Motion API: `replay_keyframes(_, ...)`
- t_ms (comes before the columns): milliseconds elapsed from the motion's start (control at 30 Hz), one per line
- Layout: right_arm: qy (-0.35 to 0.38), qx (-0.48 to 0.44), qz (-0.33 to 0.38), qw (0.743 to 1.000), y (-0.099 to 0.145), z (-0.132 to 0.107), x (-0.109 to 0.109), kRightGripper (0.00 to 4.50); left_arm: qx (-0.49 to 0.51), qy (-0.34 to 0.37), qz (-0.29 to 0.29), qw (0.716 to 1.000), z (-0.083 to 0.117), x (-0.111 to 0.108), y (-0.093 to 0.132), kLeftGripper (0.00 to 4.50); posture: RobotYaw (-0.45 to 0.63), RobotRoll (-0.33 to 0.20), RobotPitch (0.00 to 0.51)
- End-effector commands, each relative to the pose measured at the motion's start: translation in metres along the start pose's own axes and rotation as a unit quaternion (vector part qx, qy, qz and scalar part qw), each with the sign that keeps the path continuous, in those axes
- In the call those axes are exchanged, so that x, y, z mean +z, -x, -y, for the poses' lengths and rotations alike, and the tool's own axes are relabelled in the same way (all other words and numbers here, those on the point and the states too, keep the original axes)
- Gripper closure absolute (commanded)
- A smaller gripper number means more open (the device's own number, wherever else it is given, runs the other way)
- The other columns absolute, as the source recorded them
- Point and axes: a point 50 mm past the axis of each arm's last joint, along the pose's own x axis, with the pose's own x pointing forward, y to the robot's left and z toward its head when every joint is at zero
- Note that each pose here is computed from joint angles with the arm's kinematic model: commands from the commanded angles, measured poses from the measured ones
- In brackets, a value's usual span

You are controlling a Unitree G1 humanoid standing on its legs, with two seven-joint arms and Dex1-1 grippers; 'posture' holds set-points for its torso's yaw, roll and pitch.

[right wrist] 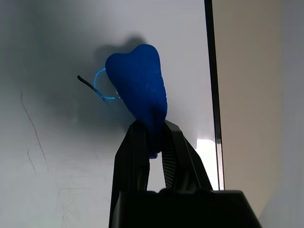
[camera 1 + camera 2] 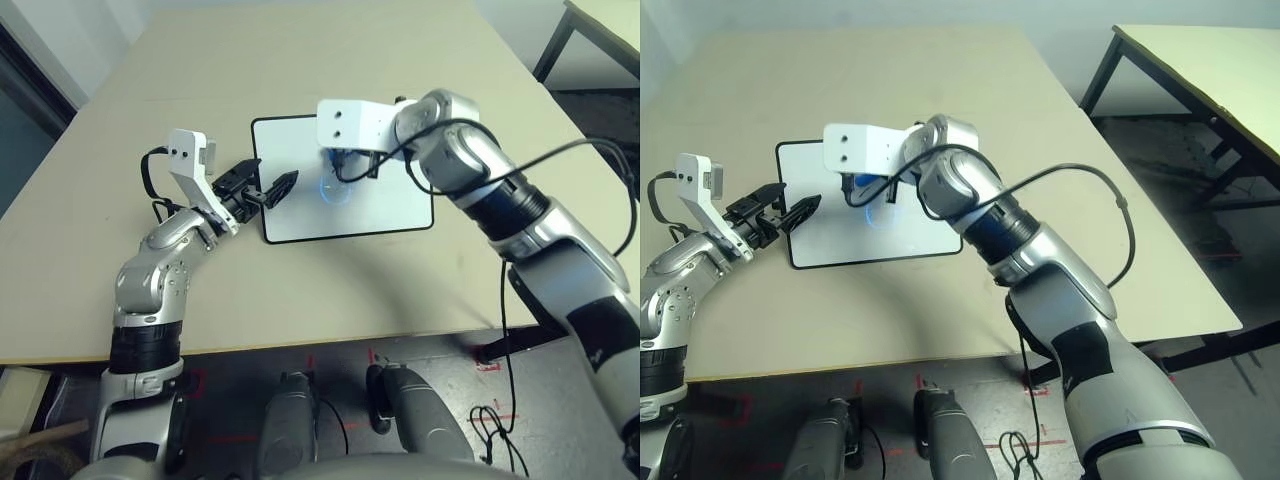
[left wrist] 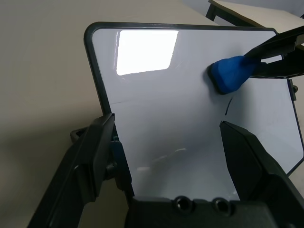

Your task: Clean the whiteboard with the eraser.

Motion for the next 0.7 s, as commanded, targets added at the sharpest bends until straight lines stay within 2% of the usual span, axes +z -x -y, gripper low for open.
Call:
replay_keyframes(33, 0.03, 0.061, -0.027, 0.997, 0.001, -0.028, -0.013, 4.14, 0.005, 0.003, -0.01, 1.0, -0.001, -0.006, 0.004, 0.0, -0.02, 0.0, 0.142)
replay_keyframes(133, 0.043, 0.078, -0.046, 0.995, 0.007, -0.037, -0.023, 4.15, 0.005, 0.004, -0.01, 1.0, -0.001, -0.005, 0.003, 0.0, -0.02, 0.0, 0.141)
replay_keyframes(233, 0.043, 0.078, -0.053, 0.995, 0.008, -0.037, -0.024, 4.15, 0.004, 0.004, -0.01, 1.0, -0.001, -0.006, 0.003, 0.0, -0.03, 0.0, 0.141)
replay_keyframes(300, 0.04, 0.065, -0.053, 0.996, 0.007, -0.03, -0.022, 4.15, 0.003, 0.004, -0.01, 1.0, -0.001, -0.005, 0.002, 0.0, -0.03, 0.0, 0.141)
replay_keyframes(433, 0.03, 0.003, -0.036, 0.999, 0.005, 0.001, -0.007, 4.15, 0.001, 0.005, -0.01, 1.0, -0.001, -0.006, 0.001, 0.0, -0.03, 0.0, 0.141)
replay_keyframes(500, 0.028, -0.002, -0.032, 0.999, 0.004, 0.005, -0.003, 4.15, 0.0, 0.005, -0.01, 1.0, 0.0, -0.006, 0.001, 0.0, -0.03, 0.0, 0.141)
replay_keyframes(567, 0.031, 0.003, -0.032, 0.999, 0.002, 0.002, -0.003, 4.15, 0.0, 0.006, -0.01, 1.0, 0.0, -0.006, 0.0, 0.0, -0.03, 0.0, 0.141)
replay_keyframes(700, 0.05, 0.046, -0.037, 0.997, 0.001, -0.021, -0.009, 4.15, 0.001, 0.007, -0.009, 1.0, 0.0, -0.006, 0.001, 0.0, -0.03, 0.0, 0.143)
